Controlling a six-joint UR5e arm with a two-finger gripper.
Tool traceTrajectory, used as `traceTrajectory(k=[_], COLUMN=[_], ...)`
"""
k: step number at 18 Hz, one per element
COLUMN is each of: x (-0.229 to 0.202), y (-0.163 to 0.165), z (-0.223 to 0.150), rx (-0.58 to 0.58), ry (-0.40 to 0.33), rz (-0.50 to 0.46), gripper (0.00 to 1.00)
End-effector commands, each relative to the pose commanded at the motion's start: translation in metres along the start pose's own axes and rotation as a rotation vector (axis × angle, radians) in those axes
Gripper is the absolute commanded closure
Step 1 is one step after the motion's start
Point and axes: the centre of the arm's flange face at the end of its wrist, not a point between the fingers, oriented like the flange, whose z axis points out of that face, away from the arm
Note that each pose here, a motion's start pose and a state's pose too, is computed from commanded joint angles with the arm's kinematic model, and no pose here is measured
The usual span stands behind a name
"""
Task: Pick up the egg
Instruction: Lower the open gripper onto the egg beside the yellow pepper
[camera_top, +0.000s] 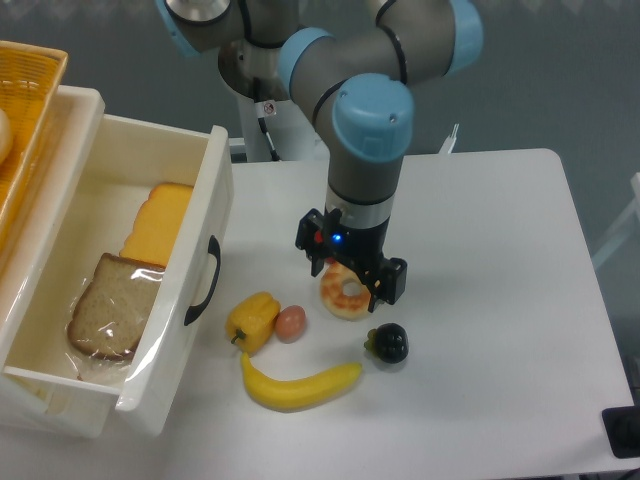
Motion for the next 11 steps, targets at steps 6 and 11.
traceTrajectory(k=[6, 11], x=[0.012, 0.034], y=[-0.015, -0.023], z=[0.035, 0.082], rx=[-0.059, -0.097], ry=[0.039, 0.117], rz=[0.088, 0.116], gripper=[0.00, 0.00])
